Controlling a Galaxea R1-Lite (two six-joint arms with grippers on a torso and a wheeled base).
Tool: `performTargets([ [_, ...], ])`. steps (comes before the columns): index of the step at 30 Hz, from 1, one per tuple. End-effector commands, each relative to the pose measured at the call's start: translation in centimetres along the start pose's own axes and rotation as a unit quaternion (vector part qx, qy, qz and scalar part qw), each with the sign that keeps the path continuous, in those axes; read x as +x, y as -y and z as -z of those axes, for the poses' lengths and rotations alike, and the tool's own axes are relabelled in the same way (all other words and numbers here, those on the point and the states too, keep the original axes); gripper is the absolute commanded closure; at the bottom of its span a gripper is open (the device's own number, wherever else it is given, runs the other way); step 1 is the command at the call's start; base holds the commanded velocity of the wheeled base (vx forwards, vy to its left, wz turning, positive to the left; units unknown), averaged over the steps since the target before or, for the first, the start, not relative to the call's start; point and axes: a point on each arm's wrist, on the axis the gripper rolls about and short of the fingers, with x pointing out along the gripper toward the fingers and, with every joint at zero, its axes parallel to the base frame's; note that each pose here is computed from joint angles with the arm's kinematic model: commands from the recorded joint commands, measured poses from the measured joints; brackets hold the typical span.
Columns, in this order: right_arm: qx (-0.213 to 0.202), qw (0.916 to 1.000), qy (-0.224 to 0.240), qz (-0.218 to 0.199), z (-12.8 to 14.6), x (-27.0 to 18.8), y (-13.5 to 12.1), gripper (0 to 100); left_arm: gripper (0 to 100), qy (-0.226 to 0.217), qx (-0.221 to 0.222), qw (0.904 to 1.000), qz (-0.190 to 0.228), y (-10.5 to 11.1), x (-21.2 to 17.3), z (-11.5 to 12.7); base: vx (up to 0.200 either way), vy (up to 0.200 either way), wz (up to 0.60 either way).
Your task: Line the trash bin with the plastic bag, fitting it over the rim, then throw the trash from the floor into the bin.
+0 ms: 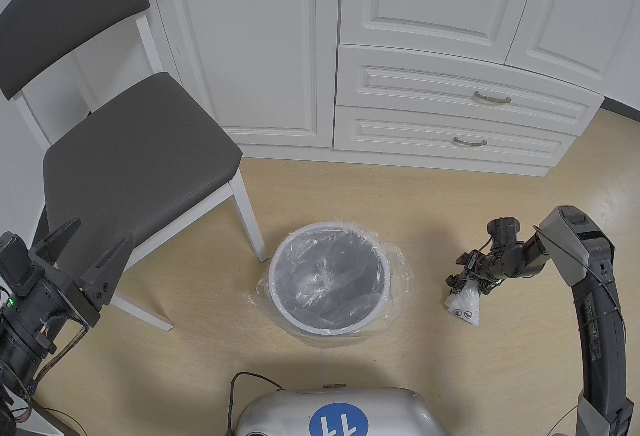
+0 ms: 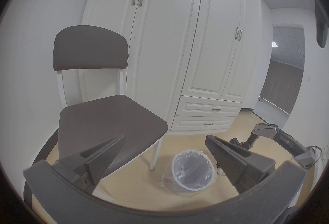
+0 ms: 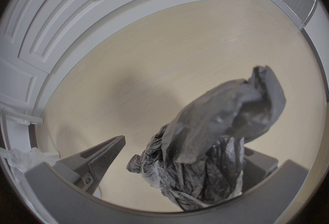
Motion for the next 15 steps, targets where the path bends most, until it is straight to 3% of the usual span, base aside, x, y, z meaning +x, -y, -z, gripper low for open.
performTargets([
  [1,0.000,1.0000,0.001,-0.001,-0.06,-0.02,-0.03,0,0,-0.003,0.000,1.0000,0.000,0.03,0.11,0.08,0.000,0.000,0.00],
  [2,0.000,1.0000,0.001,-0.001,-0.06,-0.02,-0.03,100,0,-0.003,0.000,1.0000,-0.001,0.01,0.11,0.08,0.000,0.000,0.00],
  [15,-0.001,0.9999,0.006,0.012,-0.14,-0.32,-0.01,100,0,-0.004,0.000,1.0000,0.000,0.01,0.05,0.14,0.000,0.000,0.00],
])
